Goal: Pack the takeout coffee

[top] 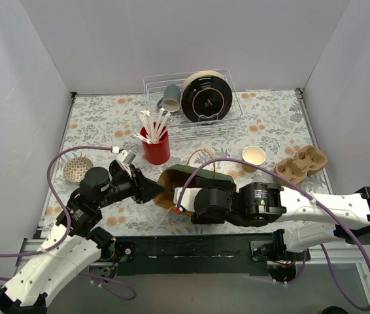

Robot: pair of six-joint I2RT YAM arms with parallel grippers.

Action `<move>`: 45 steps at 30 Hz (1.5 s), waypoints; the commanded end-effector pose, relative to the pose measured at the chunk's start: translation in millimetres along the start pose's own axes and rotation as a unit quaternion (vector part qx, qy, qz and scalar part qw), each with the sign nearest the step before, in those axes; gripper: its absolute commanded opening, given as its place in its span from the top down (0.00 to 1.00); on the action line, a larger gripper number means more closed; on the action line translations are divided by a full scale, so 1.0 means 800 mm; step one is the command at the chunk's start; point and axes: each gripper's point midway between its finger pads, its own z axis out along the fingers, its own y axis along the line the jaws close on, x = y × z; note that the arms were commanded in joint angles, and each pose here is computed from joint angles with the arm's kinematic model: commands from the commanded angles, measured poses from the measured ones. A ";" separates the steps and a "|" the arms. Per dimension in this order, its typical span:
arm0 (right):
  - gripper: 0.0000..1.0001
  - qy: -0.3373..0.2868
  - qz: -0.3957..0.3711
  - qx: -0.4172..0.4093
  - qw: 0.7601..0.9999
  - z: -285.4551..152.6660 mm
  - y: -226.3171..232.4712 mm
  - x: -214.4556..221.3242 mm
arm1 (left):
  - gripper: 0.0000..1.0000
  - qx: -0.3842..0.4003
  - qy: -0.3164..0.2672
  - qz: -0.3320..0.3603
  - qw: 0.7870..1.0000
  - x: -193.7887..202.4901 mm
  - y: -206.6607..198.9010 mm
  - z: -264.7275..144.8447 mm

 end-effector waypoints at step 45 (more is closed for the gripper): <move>0.76 -0.012 -0.049 0.076 0.996 0.018 -0.022 0.001 | 1.00 0.012 0.009 -0.011 1.000 -0.014 -0.009 0.022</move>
